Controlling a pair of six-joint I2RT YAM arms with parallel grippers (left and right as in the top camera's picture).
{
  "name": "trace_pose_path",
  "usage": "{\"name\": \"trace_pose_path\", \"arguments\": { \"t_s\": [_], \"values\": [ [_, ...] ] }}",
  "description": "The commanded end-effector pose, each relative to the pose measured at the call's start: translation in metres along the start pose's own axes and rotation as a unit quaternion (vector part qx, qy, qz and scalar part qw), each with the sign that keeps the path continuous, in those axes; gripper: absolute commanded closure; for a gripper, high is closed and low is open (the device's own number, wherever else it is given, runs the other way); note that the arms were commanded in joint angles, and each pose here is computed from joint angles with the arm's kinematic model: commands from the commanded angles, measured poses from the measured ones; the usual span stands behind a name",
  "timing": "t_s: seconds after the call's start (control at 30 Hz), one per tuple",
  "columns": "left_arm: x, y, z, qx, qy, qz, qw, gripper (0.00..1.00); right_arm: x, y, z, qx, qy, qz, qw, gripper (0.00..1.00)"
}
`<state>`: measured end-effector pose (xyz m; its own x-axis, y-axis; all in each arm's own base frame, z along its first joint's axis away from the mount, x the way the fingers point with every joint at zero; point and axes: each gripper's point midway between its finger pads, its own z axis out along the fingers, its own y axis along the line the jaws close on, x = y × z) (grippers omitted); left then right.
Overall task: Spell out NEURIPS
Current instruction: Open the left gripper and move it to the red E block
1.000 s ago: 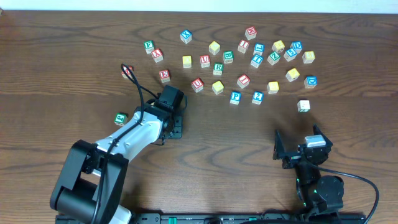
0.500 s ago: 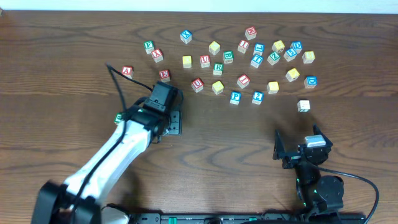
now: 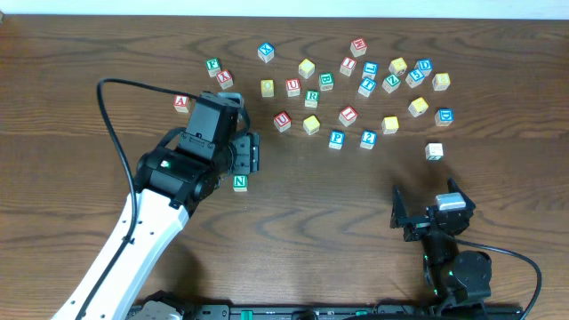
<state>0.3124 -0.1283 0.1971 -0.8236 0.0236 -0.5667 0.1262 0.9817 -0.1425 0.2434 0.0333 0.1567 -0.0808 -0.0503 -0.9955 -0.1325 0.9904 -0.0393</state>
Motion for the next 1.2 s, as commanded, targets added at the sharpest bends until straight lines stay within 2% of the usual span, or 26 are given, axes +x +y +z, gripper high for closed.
{"name": "trace_pose_path", "arguments": {
  "t_s": [0.0, 0.23, 0.47, 0.67, 0.9, 1.17],
  "values": [
    [-0.022, 0.004, -0.012, -0.020, -0.031, 0.008, 0.999, 0.25, 0.001, -0.003, 0.000, 0.006, 0.000, -0.006, 1.000, 0.01],
    [-0.059, 0.012, -0.017, -0.069, -0.057, -0.019, 0.996, 0.14, 0.001, -0.003, 0.000, 0.006, 0.000, -0.006, 1.000, 0.01],
    [-0.099, 0.017, -0.004, -0.109, -0.037, -0.033, 0.993, 0.14, 0.001, -0.003, 0.000, 0.006, 0.000, -0.006, 1.000, 0.01],
    [-0.121, 0.042, 0.019, -0.135, 0.009, -0.095, 0.986, 0.14, 0.001, -0.003, 0.000, 0.006, 0.000, -0.006, 1.000, 0.01],
    [-0.112, 0.053, 0.063, -0.072, 0.084, -0.167, 0.980, 0.14, 0.001, -0.003, 0.000, 0.006, 0.000, -0.006, 1.000, 0.01],
    [-0.088, 0.059, 0.109, -0.077, 0.144, -0.176, 0.971, 0.14, 0.001, -0.003, 0.000, 0.006, 0.000, -0.006, 1.000, 0.01]
  ]
}}
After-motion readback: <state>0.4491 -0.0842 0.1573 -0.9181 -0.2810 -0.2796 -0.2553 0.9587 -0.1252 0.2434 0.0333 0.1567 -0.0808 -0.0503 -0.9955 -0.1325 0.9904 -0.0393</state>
